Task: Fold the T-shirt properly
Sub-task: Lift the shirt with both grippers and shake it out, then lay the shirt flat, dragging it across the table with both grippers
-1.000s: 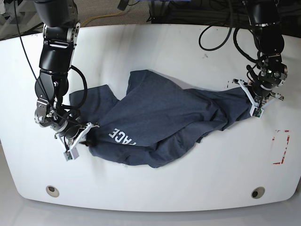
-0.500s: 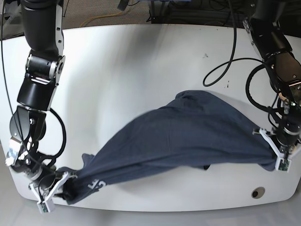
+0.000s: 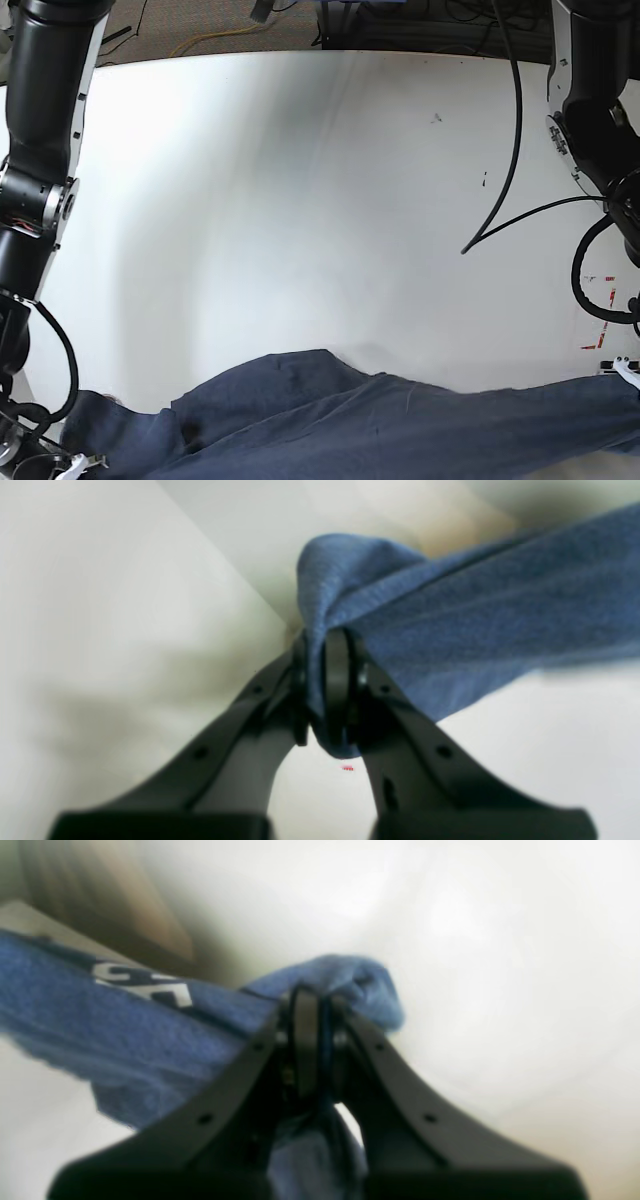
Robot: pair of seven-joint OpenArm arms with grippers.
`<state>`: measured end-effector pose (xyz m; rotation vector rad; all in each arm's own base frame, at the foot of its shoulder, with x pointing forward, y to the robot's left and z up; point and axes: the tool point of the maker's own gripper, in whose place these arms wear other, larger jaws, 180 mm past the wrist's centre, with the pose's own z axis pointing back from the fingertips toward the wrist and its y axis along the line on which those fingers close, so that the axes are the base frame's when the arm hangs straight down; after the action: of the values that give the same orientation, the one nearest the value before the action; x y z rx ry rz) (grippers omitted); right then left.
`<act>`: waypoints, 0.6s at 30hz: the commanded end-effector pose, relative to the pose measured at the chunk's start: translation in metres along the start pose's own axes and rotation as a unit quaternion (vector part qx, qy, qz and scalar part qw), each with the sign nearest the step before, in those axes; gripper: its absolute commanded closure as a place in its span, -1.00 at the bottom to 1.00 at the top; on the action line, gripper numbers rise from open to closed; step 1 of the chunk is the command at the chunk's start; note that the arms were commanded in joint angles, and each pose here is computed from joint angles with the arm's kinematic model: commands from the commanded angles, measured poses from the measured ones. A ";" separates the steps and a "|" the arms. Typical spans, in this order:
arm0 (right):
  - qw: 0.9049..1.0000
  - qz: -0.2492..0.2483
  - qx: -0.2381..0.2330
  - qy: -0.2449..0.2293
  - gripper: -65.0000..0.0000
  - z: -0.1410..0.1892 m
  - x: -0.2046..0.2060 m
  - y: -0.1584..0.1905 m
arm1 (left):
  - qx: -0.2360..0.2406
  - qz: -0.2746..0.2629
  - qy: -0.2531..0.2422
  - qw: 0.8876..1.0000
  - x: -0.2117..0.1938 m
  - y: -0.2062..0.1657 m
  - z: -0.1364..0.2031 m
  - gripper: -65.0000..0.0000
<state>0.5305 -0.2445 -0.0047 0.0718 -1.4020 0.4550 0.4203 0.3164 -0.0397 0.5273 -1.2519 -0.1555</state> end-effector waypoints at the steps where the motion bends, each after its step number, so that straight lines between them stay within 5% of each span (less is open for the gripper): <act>1: 1.000 -0.001 -0.015 -0.008 1.00 0.013 0.009 -0.016 | 0.016 -0.003 -0.010 1.000 0.006 0.009 0.004 1.00; 11: 0.991 -0.107 0.007 0.075 1.00 0.046 -0.150 0.014 | -0.046 -0.052 0.111 0.991 -0.108 -0.047 0.010 1.00; 18: 0.972 -0.187 0.012 0.141 1.00 0.090 -0.263 0.075 | -0.103 -0.086 0.186 0.973 -0.195 -0.086 0.035 1.00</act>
<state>0.3934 -0.2720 -0.2787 0.2810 -0.9888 0.1629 0.3395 0.3012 -0.2501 0.4184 -0.7808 -0.3110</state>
